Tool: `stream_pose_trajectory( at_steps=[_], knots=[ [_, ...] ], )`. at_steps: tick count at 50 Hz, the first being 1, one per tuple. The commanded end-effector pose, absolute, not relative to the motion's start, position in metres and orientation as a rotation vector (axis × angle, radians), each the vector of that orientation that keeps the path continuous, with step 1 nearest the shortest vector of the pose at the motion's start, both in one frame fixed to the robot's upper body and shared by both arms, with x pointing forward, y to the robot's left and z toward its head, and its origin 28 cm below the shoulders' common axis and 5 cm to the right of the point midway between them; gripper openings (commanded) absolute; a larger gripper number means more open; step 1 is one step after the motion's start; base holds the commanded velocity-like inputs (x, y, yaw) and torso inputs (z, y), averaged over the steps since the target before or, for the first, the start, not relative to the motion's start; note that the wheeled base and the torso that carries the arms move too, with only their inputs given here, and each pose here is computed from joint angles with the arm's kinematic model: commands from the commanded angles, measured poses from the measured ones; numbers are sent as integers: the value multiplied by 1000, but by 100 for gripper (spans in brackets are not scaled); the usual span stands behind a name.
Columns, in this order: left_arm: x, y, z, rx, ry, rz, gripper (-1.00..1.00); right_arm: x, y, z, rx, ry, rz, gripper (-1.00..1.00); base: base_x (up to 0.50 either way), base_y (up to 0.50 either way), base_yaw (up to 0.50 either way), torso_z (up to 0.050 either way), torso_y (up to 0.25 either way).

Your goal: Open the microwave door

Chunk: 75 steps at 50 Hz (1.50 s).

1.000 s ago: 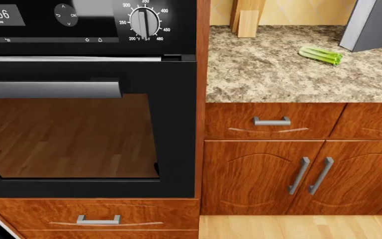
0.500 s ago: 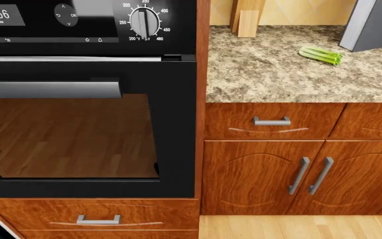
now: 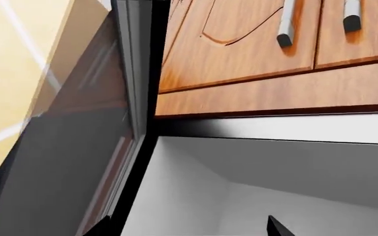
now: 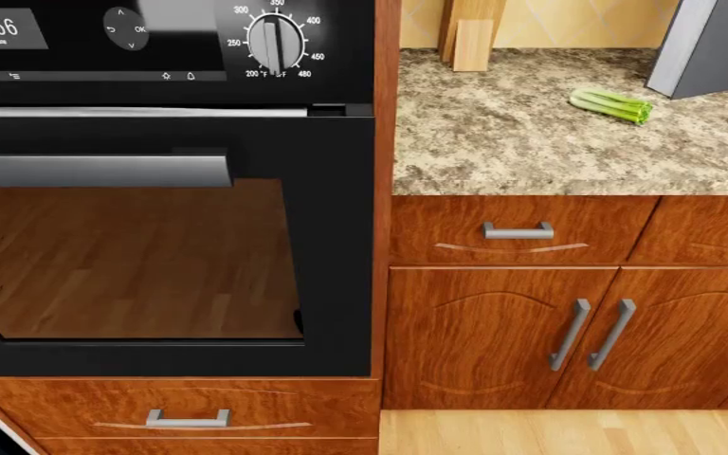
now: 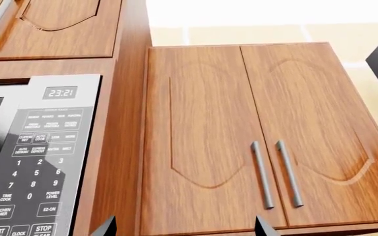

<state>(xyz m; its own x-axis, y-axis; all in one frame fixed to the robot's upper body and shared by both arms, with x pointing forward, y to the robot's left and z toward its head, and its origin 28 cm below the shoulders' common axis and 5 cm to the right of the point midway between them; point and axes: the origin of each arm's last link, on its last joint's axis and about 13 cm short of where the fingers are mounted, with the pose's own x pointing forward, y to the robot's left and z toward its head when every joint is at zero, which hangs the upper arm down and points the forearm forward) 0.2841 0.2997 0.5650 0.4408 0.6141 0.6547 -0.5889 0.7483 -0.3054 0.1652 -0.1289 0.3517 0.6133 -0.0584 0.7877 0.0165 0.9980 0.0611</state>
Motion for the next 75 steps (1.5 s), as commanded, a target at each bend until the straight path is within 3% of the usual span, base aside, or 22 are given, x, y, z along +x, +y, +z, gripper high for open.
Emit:
stream_pose_trajectory(
  at_steps=[1,35,57,75],
  knots=[
    [273,330,559,5,-812,863,100,165,-128,353,50,-912,-39,100,0,0,0,0,0],
    [213,423,553,77,-770,1207,100,166,-123,356,45,-917,-19,100,0,0,0,0,0],
    [176,500,524,116,-590,1444,100,166,-117,361,36,-921,-4,100,0,0,0,0,0],
    [140,525,519,149,-533,1537,100,167,-114,365,26,-925,3,100,0,0,0,0,0]
  ],
)
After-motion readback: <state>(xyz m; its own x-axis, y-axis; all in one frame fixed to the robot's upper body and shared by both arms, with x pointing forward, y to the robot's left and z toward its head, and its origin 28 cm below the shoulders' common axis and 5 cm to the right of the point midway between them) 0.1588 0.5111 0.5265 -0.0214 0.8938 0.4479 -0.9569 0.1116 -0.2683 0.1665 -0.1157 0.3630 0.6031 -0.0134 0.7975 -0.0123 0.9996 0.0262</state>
